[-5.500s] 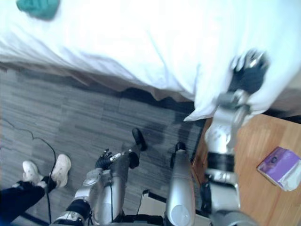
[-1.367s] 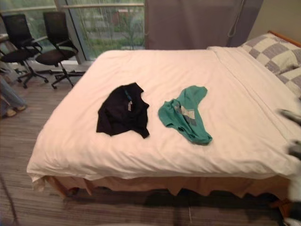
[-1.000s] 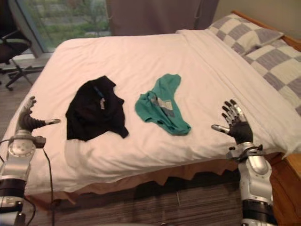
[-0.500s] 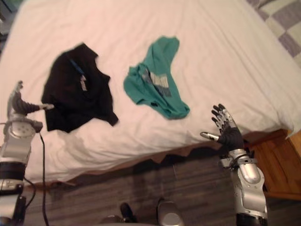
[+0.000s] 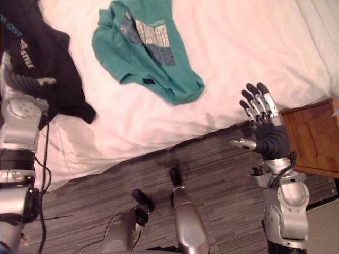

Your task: Tidy the bed and pick cloth on bed and put in laundry

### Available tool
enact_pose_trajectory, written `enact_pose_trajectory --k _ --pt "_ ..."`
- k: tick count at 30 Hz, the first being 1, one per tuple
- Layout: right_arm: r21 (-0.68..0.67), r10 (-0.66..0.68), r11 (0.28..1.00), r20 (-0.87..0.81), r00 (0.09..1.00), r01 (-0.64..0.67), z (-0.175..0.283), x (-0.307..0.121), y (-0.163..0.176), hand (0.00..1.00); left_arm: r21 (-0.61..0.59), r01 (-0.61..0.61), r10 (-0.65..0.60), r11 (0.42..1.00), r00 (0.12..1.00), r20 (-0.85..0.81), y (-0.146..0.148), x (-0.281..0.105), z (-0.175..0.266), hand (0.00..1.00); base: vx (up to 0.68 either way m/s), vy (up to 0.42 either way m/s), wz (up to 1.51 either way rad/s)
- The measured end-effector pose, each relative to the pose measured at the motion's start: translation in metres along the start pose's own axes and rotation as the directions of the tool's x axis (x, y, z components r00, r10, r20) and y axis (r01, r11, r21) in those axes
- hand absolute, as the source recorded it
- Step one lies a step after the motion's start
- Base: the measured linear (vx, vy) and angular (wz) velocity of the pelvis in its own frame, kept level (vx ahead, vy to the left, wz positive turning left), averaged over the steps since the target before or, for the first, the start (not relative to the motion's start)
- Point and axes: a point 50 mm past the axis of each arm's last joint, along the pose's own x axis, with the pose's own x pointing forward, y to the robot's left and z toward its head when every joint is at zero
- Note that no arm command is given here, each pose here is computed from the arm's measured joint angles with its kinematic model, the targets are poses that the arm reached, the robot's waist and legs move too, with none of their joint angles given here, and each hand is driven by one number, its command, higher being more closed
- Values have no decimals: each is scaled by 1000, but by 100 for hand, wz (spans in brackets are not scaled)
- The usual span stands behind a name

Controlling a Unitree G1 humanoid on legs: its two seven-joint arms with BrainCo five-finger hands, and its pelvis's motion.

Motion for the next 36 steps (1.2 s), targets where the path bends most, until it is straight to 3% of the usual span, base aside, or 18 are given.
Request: enact_pose_trajectory --k 1,2,7,13,16,17,18,19,21,23,26,29,31,36 --pt "-10 11 1000 16 1000 -11 4 1 1 0 57 71 -69 996 997 -47 -10 -4 -13 0 62 22 -1" --pt "-18 21 1000 22 1000 -20 5 2 1 0 116 120 -113 986 991 -65 -13 -7 -16 100 69 25 -2" --pt "-106 90 991 73 993 -82 18 18 -1 0 184 309 -283 933 947 -154 -42 -23 -40 100 86 75 -13" --pt "-158 163 976 81 983 -148 14 37 6 0 189 345 -315 919 933 -172 -53 -43 -79 100 85 101 -16" --pt "-244 214 951 75 974 -190 16 51 18 0 -28 298 -299 954 948 -104 -57 -55 -95 100 78 -15 5" --pt "-277 182 948 63 981 -158 17 53 16 0 -189 288 -305 939 950 -68 -61 -59 -100 100 94 -42 46" --pt "-291 147 949 60 987 -124 18 54 15 0 -326 279 -304 903 952 -27 -62 -66 -104 100 101 -45 60" --pt "-297 132 949 62 989 -108 20 54 16 0 -377 275 -298 884 955 -1 -61 -70 -105 100 123 -42 71" --pt "-354 69 934 58 996 -44 26 54 12 0 -544 324 -324 774 941 99 -67 -92 -104 100 166 -65 67" --pt "-388 0 922 13 1000 5 19 52 6 0 -631 370 -361 682 920 150 -69 -109 -105 100 173 -160 85" --pt "-438 -156 894 -110 982 93 -2 45 -10 0 -719 396 -415 572 895 163 -74 -141 -113 100 191 -137 70" --pt "-486 -259 867 -249 933 111 -28 37 -26 0 -754 404 -486 518 864 129 -87 -164 -123 100 155 5 34" --pt "-502 -306 856 -302 903 122 -40 40 -35 0 -748 415 -512 518 851 118 -88 -166 -127 100 47 105 22" --pt "-499 -375 859 -457 807 117 -86 62 -49 0 -724 359 -554 589 832 -38 -87 -169 -168 100 -31 111 11"
